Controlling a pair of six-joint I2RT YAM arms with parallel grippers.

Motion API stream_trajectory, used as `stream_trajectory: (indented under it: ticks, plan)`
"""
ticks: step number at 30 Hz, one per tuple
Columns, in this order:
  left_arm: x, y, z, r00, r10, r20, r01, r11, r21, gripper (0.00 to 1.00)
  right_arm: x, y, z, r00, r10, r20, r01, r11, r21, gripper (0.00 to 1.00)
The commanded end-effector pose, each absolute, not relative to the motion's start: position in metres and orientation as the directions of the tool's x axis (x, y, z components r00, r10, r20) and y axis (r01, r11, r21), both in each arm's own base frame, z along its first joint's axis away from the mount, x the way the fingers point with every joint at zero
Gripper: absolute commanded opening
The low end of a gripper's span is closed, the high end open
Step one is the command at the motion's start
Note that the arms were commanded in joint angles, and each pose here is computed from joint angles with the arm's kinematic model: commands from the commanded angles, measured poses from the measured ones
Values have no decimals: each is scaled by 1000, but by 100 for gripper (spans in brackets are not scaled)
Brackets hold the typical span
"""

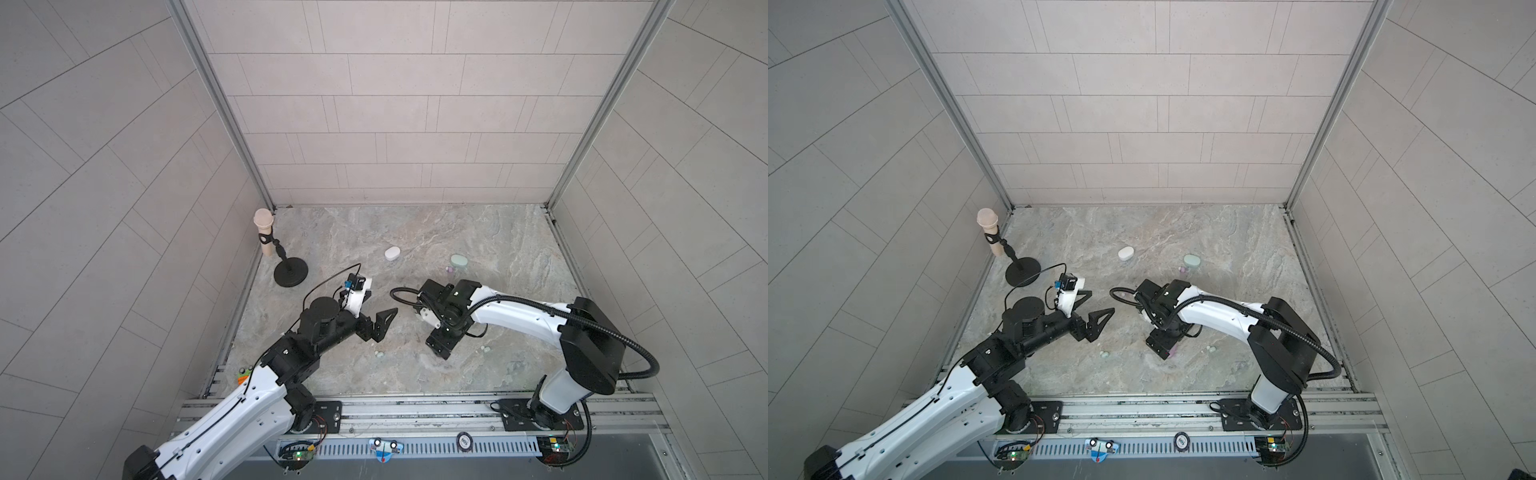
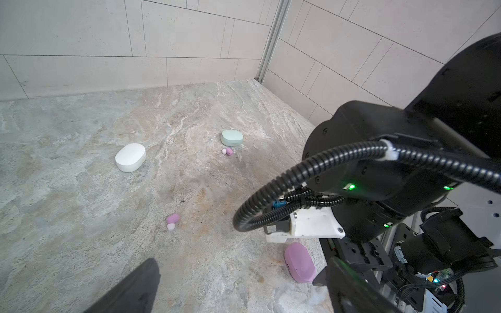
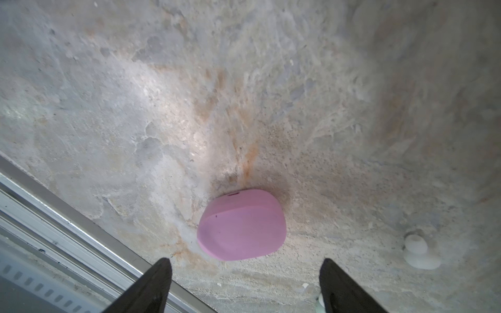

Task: Insert wireless bluetooth earbuds into charging case
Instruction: Rotate the charging case at the bottom-center of the table, then pick up the charging case from the bottom-center of the table.

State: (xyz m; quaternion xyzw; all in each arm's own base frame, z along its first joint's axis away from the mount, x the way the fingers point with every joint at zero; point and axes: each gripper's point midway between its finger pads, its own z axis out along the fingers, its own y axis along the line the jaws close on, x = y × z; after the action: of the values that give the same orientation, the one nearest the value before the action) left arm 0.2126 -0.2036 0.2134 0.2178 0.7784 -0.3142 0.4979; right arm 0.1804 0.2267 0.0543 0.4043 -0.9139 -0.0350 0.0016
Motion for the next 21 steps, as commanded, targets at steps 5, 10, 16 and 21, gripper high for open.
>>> stream_trajectory:
  ticks: [5, 10, 16, 21]
  plan:
    - [210, -197, 210, -413, 40, -910, 640, 723, -259, 100, 172, 221, 32, -632, -773, 55, -772, 634, 45, 84]
    - [210, -196, 211, -412, 37, -911, 639, 724, -259, 100, 176, 227, 35, -636, -772, 10, -771, 636, 39, 82]
    - [211, -196, 211, -409, 37, -912, 637, 727, -256, 100, 180, 227, 31, -611, -791, 23, -791, 611, -8, 81]
    - [210, -194, 212, -404, 28, -914, 633, 730, -258, 100, 182, 225, 28, -613, -790, 23, -790, 612, -24, 76]
